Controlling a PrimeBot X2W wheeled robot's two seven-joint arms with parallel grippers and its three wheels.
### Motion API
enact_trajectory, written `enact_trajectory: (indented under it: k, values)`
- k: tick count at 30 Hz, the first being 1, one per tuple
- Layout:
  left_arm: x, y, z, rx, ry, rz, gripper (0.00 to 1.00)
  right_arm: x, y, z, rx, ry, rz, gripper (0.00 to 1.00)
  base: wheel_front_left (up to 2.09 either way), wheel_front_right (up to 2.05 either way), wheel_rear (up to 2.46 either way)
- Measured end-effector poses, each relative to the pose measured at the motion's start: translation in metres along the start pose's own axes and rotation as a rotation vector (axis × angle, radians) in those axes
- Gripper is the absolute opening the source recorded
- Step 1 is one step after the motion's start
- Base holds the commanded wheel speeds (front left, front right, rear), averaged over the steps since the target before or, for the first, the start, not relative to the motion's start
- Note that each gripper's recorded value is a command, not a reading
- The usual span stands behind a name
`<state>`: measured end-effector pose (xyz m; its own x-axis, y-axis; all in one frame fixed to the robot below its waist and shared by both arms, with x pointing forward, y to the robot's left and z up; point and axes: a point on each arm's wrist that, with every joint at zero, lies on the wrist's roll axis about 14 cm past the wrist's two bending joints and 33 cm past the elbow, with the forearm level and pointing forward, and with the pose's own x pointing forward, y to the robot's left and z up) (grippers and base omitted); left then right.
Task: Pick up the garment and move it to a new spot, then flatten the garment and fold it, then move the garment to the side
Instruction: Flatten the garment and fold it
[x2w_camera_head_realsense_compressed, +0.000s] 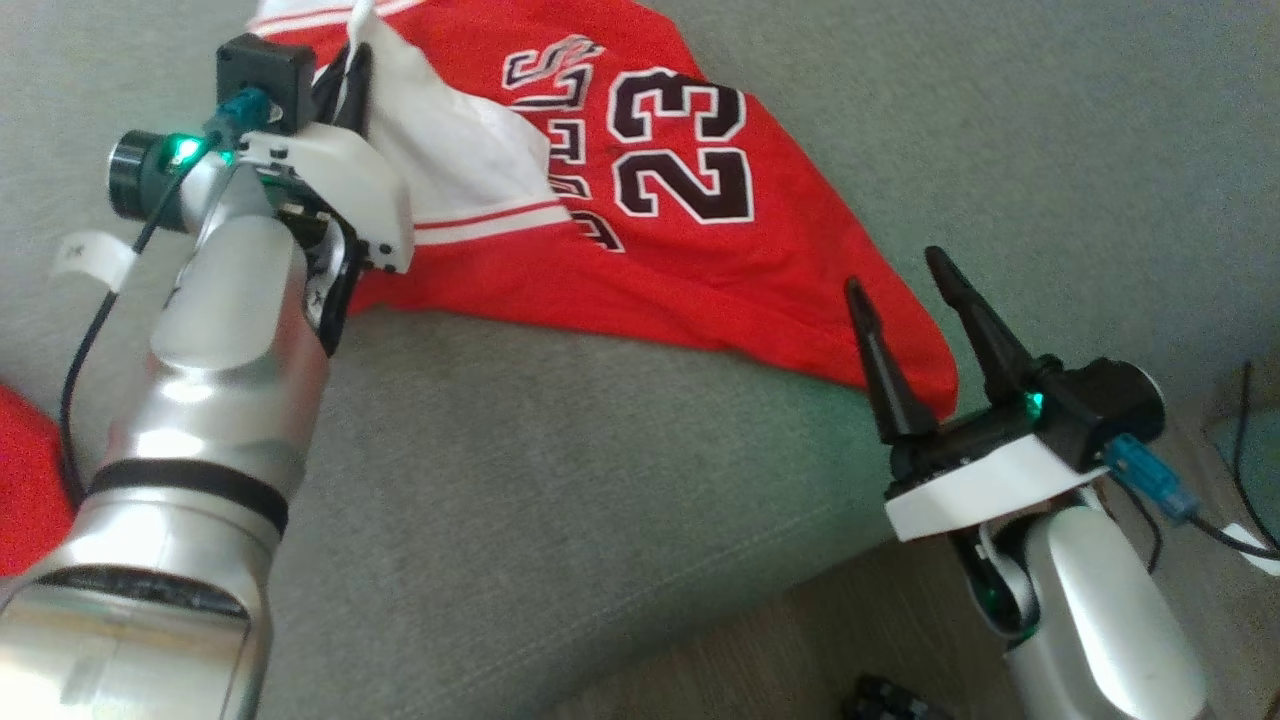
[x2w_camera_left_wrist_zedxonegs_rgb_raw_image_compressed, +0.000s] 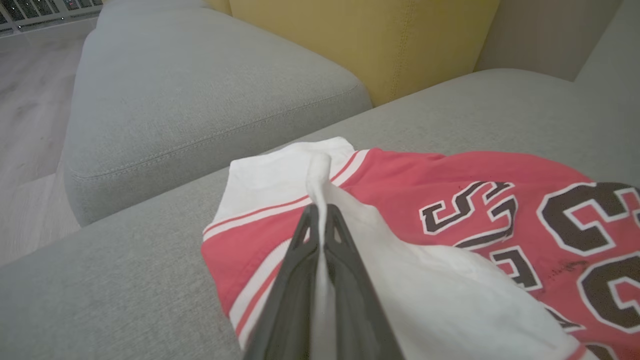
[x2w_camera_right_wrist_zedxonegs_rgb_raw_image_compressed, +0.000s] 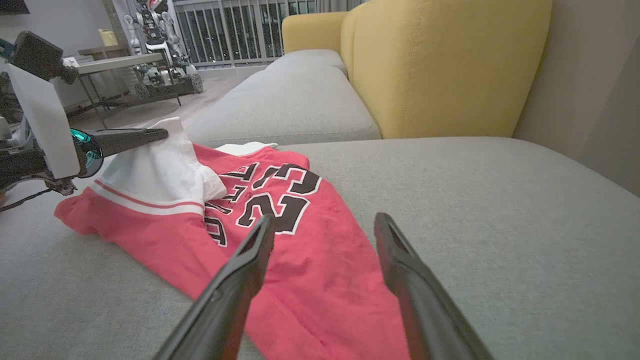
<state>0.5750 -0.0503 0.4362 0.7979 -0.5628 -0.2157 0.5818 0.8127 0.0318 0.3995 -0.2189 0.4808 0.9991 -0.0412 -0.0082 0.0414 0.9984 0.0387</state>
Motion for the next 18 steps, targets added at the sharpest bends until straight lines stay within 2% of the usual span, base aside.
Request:
enact_trajectory:
  k: [8,18]
  values:
    - [-0.051,0.007,0.008,0.033,-0.047,0.021,0.0,0.007,0.008,0.011,-0.007,-0.03,0.027,1.0,0.0,0.0,0.0]
    - [-0.124,-0.011,-0.002,0.11,-0.057,-0.021,0.0,0.006,0.042,0.022,0.024,-0.045,0.119,1.0,0.0,0.0,0.0]
